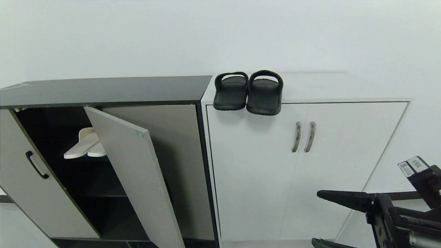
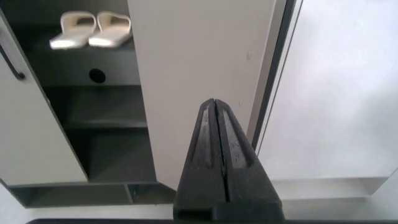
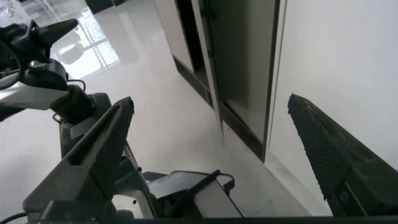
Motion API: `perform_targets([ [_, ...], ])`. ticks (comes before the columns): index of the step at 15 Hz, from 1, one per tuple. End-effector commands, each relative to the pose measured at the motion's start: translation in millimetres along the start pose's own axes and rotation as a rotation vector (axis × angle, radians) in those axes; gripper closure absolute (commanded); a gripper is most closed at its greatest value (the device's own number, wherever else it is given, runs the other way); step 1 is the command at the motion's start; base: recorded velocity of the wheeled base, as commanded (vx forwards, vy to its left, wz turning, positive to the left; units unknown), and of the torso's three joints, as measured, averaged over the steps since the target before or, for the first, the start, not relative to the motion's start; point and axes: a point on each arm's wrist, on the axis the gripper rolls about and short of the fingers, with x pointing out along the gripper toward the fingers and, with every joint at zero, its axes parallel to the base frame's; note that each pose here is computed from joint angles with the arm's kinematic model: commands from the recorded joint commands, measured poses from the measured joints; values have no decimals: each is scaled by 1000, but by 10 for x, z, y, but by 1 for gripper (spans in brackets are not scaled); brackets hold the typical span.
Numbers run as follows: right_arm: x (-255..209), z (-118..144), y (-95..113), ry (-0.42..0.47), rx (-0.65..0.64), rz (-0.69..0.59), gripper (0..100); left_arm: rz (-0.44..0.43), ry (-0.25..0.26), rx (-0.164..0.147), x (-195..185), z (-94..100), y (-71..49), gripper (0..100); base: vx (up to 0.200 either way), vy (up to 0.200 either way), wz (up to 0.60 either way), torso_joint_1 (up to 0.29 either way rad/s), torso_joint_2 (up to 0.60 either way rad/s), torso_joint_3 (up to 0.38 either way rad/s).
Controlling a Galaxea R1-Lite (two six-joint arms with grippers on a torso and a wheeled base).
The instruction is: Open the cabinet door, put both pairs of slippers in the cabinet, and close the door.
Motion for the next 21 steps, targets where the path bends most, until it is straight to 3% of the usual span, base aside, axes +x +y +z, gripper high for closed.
perform_targets([
  [1,8,-6,-3,4,2,0,0,0,2,-1,1,0,0,100,0,0,0,183,-481,-281],
  [21,158,-137,-83,87,9,-11,0,0,2,-5,1,0,0,100,0,0,0,237,-526,-292],
])
